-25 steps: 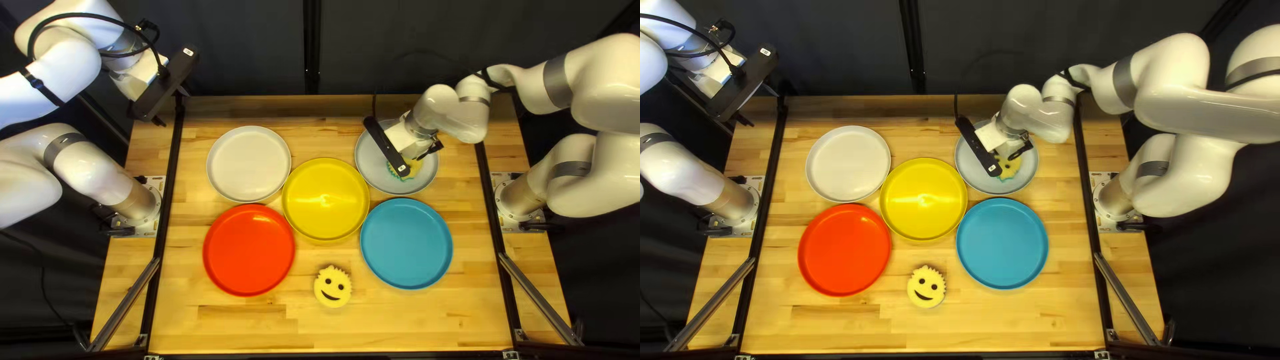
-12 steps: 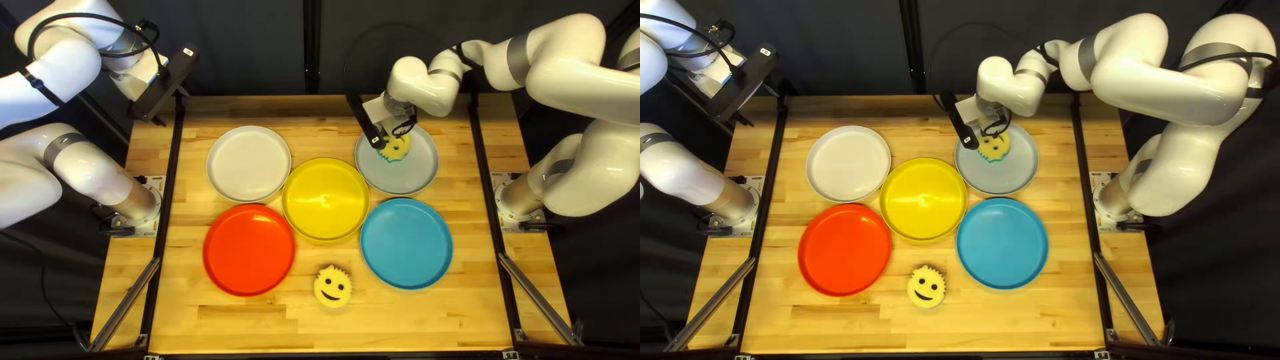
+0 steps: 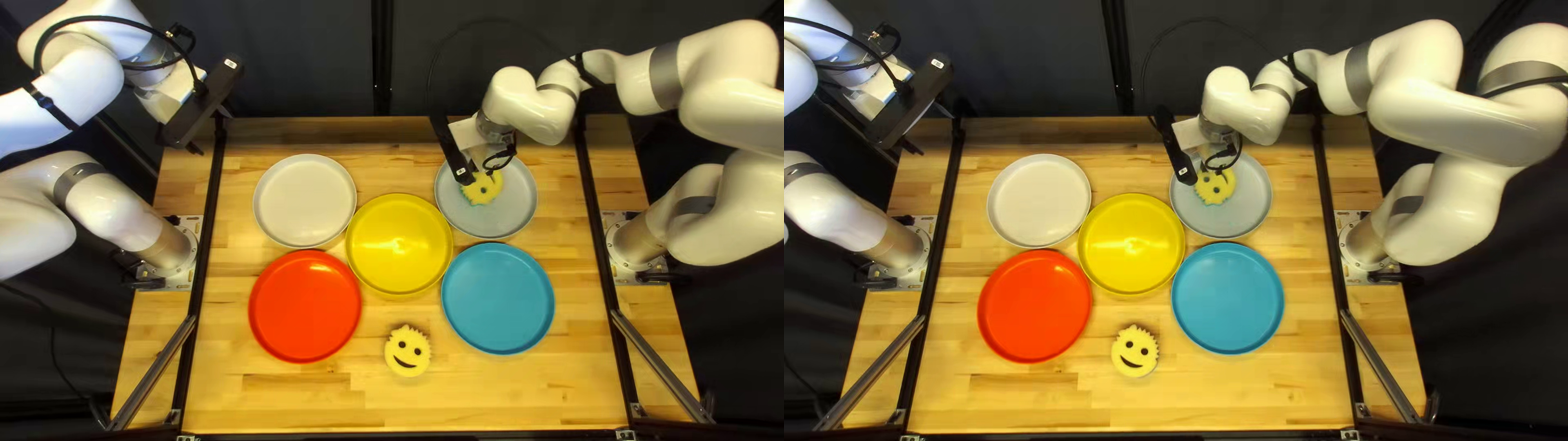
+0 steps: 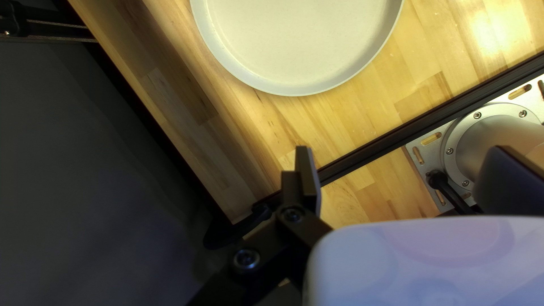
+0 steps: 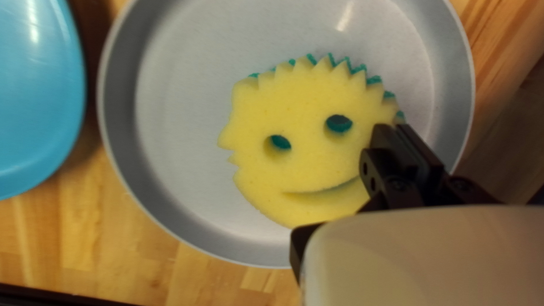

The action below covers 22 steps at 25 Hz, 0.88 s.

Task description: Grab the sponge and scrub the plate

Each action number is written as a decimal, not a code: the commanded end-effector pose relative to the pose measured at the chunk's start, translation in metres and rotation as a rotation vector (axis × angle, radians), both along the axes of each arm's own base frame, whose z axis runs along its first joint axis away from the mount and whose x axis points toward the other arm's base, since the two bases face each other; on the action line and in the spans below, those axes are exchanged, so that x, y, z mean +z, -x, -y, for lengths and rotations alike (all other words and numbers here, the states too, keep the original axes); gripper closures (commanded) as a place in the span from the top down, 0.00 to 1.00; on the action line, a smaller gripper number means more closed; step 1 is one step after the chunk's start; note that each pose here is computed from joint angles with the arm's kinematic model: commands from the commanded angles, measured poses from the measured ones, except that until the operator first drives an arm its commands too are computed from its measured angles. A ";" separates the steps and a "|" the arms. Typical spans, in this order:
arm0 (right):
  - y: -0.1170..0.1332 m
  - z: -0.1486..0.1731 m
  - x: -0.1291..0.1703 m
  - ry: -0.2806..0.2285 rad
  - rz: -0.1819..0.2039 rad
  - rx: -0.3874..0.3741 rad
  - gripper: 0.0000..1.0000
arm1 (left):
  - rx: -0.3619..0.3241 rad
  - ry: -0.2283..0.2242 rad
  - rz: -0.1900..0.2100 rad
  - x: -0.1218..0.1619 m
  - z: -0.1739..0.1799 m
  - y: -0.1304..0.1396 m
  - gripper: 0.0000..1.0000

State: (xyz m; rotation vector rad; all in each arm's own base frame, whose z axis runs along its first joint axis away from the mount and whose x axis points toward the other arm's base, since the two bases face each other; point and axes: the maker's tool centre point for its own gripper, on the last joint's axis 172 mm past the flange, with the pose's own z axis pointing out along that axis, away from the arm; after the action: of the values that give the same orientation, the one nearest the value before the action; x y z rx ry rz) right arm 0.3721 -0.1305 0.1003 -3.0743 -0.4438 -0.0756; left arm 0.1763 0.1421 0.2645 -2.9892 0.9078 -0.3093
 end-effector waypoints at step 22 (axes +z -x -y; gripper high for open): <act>0.000 -0.086 0.012 -0.006 0.020 -0.002 0.00 | 0.000 0.000 0.000 0.000 0.000 0.000 1.00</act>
State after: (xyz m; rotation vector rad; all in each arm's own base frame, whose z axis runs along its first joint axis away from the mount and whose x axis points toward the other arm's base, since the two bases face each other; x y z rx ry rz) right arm 0.3743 -0.0660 0.1133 -3.0668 -0.4439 -0.1252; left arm 0.1763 0.1421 0.2645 -2.9892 0.9078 -0.3093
